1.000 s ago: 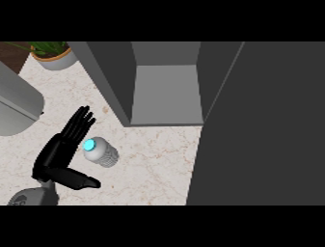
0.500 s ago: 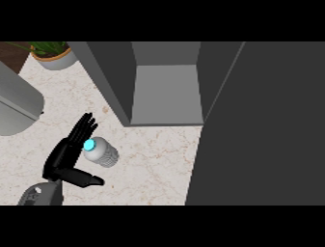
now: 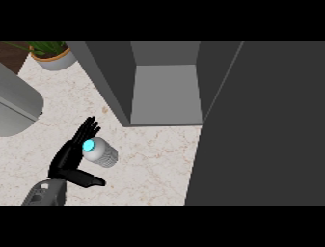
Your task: Pick up the bottled water, place it into the cabinet and close the cabinet
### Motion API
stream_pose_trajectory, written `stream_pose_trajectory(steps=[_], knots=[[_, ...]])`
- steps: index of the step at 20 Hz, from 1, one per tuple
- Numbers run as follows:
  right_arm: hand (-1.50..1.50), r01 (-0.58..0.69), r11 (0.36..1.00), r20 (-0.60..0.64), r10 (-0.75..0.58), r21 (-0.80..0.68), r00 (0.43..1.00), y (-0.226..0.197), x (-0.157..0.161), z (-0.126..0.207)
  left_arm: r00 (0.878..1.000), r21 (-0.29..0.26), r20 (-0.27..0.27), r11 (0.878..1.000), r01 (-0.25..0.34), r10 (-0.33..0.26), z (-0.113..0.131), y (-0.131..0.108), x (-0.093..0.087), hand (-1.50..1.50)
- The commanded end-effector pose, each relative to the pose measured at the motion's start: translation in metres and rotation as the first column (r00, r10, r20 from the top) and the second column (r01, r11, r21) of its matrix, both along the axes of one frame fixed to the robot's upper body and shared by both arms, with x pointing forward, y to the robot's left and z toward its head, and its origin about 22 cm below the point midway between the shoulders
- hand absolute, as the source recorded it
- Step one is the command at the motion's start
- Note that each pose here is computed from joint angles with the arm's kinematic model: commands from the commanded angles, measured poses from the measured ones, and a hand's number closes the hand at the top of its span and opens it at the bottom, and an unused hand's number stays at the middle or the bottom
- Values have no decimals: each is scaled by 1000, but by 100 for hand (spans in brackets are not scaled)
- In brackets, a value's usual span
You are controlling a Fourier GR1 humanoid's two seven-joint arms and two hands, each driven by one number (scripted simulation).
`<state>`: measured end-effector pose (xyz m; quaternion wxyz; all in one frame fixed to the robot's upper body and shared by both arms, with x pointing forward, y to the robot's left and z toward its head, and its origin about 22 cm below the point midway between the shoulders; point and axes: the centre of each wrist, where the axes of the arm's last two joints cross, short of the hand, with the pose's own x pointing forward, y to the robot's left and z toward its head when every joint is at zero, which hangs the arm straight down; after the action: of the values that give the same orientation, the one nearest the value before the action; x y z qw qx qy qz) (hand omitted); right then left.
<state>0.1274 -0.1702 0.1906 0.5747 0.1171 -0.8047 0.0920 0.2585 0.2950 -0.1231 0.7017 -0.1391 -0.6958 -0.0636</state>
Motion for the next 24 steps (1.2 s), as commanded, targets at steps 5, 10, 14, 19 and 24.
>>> stream_pose_trajectory(steps=[5,10,14,19,24], knots=[[-150,31,1000,80,-32,4,996,-12,-26,17,1000,-100,0,995,-4,4,-23,-11,-3,-150],[-150,61,998,69,-63,34,996,-4,-22,18,999,-128,-9,991,-37,36,-21,-22,12,-150],[-150,54,998,58,-55,11,997,-25,-32,17,1000,-146,-9,989,-5,4,-26,-34,7,-150],[-150,61,998,60,-63,28,996,-23,-26,21,998,-197,-43,979,45,-55,-19,-47,24,150],[-150,90,996,55,-91,13,994,-24,-27,9,995,-238,-7,966,95,-100,-8,-59,39,150]])
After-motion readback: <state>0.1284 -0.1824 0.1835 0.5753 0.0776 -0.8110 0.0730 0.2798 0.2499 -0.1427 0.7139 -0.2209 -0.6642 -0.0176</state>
